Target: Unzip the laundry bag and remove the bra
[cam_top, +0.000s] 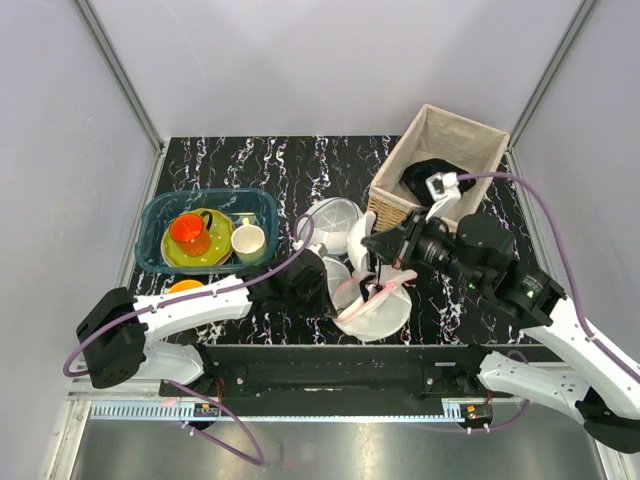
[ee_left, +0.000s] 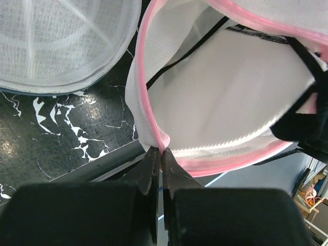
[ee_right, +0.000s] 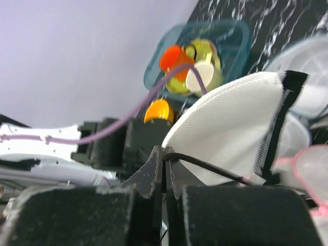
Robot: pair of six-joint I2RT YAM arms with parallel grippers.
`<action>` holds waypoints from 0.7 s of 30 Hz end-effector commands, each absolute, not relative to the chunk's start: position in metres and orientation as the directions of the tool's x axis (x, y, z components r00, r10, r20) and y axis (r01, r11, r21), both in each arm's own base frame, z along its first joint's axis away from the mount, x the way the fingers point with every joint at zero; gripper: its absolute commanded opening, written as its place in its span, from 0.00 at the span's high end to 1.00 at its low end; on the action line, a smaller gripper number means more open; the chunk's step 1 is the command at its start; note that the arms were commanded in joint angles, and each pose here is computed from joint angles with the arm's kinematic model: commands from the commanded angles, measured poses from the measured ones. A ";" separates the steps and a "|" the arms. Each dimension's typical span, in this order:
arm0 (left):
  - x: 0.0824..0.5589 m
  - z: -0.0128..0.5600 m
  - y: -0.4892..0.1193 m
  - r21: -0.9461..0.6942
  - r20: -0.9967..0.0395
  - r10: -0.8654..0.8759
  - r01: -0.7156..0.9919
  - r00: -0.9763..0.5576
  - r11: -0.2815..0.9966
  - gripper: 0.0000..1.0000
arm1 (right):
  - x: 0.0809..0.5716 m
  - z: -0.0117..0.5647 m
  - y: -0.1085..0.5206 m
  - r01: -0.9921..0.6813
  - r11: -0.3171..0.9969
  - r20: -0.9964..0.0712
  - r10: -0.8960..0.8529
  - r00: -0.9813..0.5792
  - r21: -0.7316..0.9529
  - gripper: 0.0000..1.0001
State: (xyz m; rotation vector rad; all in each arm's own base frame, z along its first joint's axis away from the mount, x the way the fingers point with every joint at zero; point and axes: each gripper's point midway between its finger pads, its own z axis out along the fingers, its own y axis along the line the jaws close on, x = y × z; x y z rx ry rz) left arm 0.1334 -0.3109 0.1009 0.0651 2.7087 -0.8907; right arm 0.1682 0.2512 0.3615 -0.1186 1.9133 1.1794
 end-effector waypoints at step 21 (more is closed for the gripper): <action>0.125 0.110 -0.311 -0.659 -0.286 -0.089 0.129 -0.954 0.741 1.00 | 0.241 0.646 0.181 -0.475 0.748 -0.807 0.578 0.123 0.463 1.00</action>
